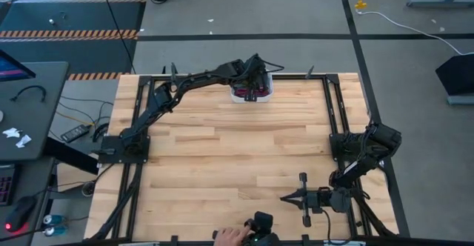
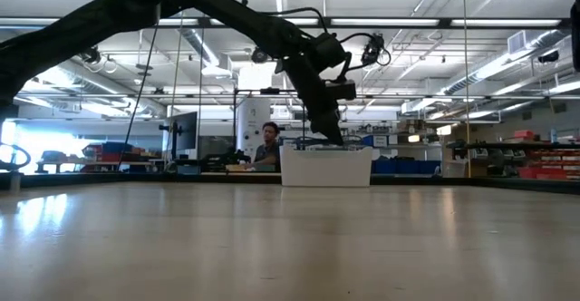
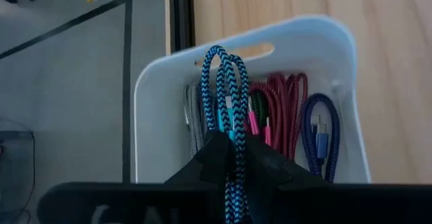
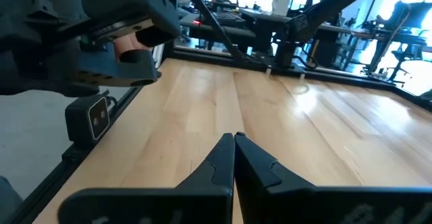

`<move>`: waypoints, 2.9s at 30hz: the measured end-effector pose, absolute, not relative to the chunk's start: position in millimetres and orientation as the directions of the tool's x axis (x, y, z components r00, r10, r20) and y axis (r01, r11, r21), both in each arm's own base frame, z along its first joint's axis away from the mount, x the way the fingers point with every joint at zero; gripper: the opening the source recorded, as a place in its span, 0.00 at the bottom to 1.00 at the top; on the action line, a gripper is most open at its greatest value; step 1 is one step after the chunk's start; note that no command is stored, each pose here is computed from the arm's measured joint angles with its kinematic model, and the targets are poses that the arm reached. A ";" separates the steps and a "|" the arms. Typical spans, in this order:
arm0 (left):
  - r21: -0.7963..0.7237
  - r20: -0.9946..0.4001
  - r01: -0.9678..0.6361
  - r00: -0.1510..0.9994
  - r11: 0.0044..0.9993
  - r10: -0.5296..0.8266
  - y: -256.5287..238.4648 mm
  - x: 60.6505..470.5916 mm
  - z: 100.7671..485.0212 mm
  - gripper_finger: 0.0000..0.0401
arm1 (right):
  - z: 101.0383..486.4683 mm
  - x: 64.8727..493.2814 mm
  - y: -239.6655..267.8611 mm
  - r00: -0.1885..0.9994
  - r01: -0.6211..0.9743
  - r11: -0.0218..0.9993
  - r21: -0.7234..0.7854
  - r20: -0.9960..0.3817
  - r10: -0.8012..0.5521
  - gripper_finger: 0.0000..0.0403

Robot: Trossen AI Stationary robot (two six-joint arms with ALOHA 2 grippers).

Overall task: Pick and place USB-C Cables
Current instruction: Put the blue charger cable into the white bin, then return to Home Position

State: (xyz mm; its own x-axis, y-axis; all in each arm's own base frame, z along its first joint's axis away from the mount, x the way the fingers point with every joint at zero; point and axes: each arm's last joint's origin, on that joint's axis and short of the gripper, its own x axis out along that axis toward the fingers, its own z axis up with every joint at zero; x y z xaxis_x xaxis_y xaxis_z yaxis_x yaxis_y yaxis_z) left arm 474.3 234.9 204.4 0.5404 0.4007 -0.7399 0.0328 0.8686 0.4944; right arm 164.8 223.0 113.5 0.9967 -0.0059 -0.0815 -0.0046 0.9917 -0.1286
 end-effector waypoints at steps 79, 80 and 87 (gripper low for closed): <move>0.082 -0.043 -0.170 0.984 0.982 0.174 71.2 90.4 249.9 0.01 | 189.0 120.9 -65.8 0.957 -0.198 0.968 0.153 0.242 0.158 0.00; 0.080 -0.034 -0.150 0.988 0.985 0.153 69.2 88.5 250.9 0.01 | 189.4 119.2 -65.4 0.960 -0.193 0.966 0.169 0.236 0.151 0.00; 0.140 0.033 -0.265 0.964 0.954 0.263 49.6 66.4 254.8 0.01 | 190.0 115.5 -59.1 0.973 -0.060 0.967 0.248 0.229 0.001 0.00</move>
State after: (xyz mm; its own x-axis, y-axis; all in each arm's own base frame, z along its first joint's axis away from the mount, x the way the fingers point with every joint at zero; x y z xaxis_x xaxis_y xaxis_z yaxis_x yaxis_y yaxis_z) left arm 66.4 49.6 254.8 0.9642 0.2631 0.0328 -0.2651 0.9540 0.1398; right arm 115.5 -59.1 190.0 0.9733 0.0012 0.2294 -0.0597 0.9669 0.2482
